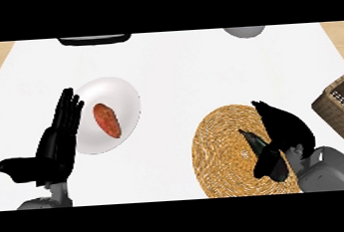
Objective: Pick the eggplant from the placemat and place it in the basket
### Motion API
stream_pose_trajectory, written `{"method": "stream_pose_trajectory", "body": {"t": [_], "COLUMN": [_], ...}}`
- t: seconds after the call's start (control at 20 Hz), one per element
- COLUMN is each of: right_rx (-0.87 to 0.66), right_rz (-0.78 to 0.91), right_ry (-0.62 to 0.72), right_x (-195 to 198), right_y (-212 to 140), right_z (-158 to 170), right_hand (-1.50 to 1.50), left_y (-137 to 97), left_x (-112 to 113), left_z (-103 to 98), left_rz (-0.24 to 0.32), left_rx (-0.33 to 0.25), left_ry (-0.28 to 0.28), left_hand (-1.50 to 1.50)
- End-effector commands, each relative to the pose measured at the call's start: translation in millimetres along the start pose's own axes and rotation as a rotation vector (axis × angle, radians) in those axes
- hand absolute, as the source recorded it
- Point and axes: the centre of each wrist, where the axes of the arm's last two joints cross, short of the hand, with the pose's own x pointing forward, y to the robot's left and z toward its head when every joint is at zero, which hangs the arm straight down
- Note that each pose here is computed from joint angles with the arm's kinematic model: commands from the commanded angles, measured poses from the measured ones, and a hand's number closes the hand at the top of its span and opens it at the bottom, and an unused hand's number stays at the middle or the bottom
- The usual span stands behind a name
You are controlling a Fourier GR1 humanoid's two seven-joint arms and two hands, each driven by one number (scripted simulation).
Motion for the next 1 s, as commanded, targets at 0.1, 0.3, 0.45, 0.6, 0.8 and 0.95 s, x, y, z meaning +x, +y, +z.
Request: {"method": "stream_pose_trajectory", "body": {"t": [0.1, 0.3, 0.45, 0.6, 0.8, 0.95], "right_rx": [0.049, 0.055, 0.07, 0.07, 0.087, 0.074], "right_rz": [0.041, 0.021, 0.024, 0.025, 0.025, 0.029], "right_ry": [0.136, 0.125, 0.117, 0.106, 0.12, 0.122], "right_x": [-9.9, -1.9, -9.1, -25.1, -11.7, -16.8], "right_y": [22.6, 23.5, 31.3, 27.1, 19.2, 30.0], "right_z": [4.1, -10.9, -14.0, -15.3, -12.0, -17.6], "right_hand": [-1.5, -1.5, -1.5, -1.5, -1.5, -1.5], "left_y": [-6.5, 7.6, -2.9, -0.2, -15.8, 2.6], "left_x": [-12.9, -0.4, 7.5, 21.0, -1.8, 16.9], "left_z": [12.9, 7.7, -2.5, -8.6, 3.3, 7.9], "left_rz": [0.009, -0.004, 0.005, -0.004, -0.003, 0.009], "left_rx": [0.01, 0.0, 0.013, -0.015, 0.005, -0.015], "left_ry": [0.003, -0.01, 0.001, -0.006, -0.012, 0.0], "left_hand": [0.0, 0.0, 0.0, 0.0, 0.0, 0.0]}}
